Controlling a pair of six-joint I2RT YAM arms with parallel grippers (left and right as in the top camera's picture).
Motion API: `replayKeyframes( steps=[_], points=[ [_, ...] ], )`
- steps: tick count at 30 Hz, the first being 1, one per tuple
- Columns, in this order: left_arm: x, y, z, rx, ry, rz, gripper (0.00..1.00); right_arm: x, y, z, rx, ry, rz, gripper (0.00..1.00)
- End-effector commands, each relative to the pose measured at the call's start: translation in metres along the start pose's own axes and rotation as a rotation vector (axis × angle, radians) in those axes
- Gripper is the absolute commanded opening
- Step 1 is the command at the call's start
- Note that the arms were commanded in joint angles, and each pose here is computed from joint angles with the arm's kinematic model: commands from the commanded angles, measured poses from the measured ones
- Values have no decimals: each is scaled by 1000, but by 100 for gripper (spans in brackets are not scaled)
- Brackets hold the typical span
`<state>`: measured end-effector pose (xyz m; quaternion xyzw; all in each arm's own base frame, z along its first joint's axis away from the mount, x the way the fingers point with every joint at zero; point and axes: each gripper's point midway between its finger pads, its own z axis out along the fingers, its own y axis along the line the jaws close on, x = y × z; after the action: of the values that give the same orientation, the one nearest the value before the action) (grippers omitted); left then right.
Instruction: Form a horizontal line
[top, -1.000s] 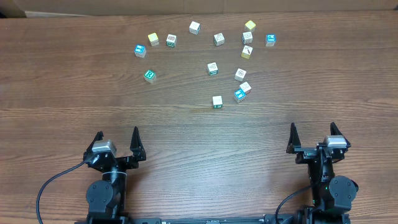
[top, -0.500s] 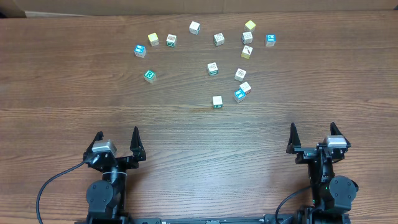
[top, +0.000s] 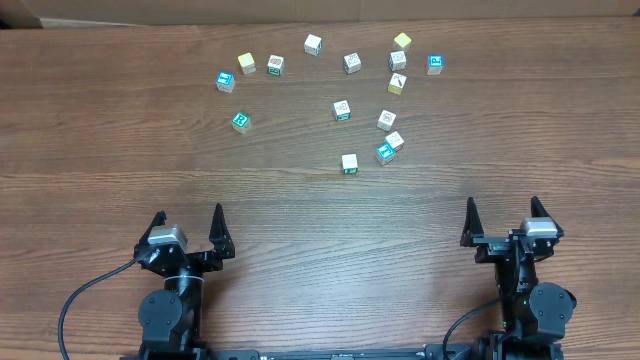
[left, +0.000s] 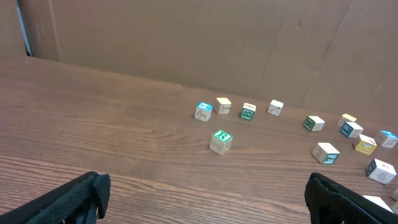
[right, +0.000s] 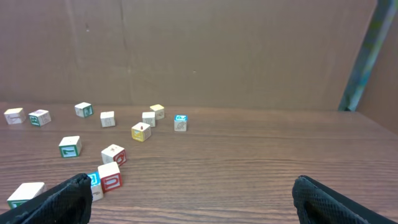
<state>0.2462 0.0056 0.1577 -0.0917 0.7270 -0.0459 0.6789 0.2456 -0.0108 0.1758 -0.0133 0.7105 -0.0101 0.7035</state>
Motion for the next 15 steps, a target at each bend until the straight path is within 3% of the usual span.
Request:
replayKeyframes(
  steps=[1,8,15],
  points=[
    [-1,0,0,4,-6,21,100,0,12,0,-70,-9,48,100],
    [-1,0,0,4,-6,21,100,-11,28,-4,-162,-22,136,100],
    [-1,0,0,4,-6,21,99,-63,32,-21,-183,-57,126,100]
  ],
)
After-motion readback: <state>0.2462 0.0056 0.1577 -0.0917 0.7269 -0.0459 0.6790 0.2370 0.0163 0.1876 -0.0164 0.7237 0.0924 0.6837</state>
